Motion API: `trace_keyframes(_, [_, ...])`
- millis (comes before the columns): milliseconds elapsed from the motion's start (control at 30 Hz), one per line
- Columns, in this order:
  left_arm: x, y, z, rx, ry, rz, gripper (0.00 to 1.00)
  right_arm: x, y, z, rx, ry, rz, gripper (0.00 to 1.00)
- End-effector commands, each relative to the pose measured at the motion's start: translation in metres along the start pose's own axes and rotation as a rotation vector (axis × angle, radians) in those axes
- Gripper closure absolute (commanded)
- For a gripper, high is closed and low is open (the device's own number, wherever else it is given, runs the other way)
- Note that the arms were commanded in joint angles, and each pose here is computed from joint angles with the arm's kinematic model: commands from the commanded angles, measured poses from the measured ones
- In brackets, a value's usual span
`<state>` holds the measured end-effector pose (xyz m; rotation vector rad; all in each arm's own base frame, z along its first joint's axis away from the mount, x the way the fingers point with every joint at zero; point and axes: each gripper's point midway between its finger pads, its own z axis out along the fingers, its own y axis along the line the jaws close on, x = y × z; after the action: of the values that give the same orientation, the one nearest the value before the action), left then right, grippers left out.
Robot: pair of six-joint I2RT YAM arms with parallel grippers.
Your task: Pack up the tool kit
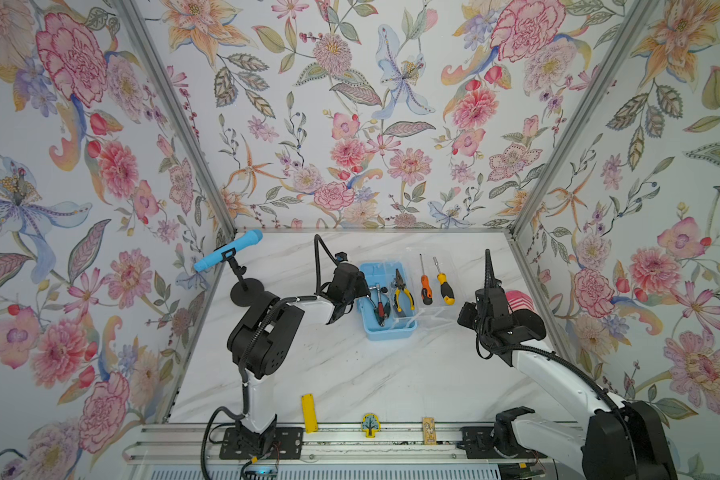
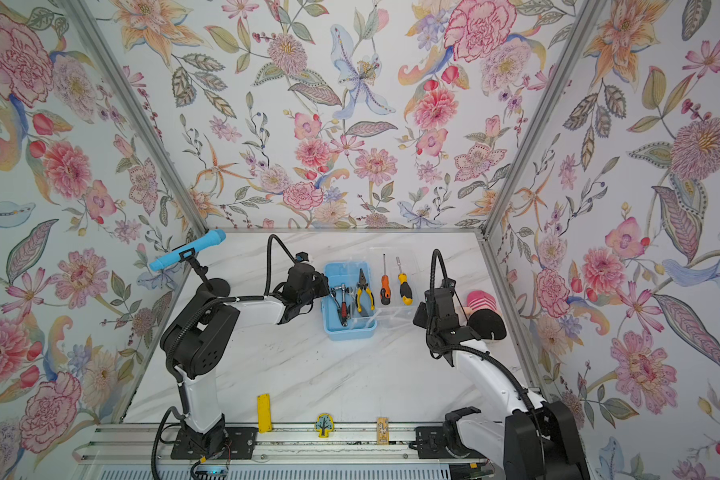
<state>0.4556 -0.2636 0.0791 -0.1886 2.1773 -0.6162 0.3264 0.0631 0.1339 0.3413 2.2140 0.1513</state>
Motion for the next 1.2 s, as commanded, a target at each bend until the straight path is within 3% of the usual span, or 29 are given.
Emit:
trace_keyframes(0, [0.027, -0.032, -0.009, 0.106, 0.057, 0.105, 0.99, -0.059, 0.062, -0.041, -0.168, -0.229, -0.092, 1.0])
trace_keyframes(100, [0.031, -0.036, -0.009, 0.119, 0.06, 0.097, 0.99, -0.066, 0.084, -0.058, -0.195, -0.28, -0.166, 1.0])
trace_keyframes(200, [0.035, -0.041, -0.008, 0.147, 0.061, 0.082, 0.99, -0.059, 0.111, -0.063, -0.245, -0.251, -0.233, 1.0])
trace_keyframes(567, [0.041, -0.045, -0.012, 0.203, 0.051, 0.034, 0.99, 0.013, 0.216, -0.082, -0.574, -0.094, -0.386, 1.0])
trace_keyframes(633, [0.041, -0.043, -0.012, 0.2, 0.048, 0.028, 0.99, 0.024, 0.23, -0.09, -0.644, -0.054, -0.398, 0.84])
trace_keyframes(833, [0.045, -0.044, -0.008, 0.223, 0.044, -0.014, 0.96, 0.04, 0.256, -0.127, -0.868, 0.024, -0.401, 0.51])
trace_keyframes(1000, [0.045, -0.037, -0.013, 0.212, -0.001, -0.088, 0.97, 0.031, 0.253, -0.143, -0.895, 0.028, -0.352, 0.46])
trace_keyframes(1167, [0.04, -0.025, -0.022, 0.144, -0.065, -0.125, 0.99, 0.019, 0.228, -0.129, -0.762, 0.016, -0.266, 0.46])
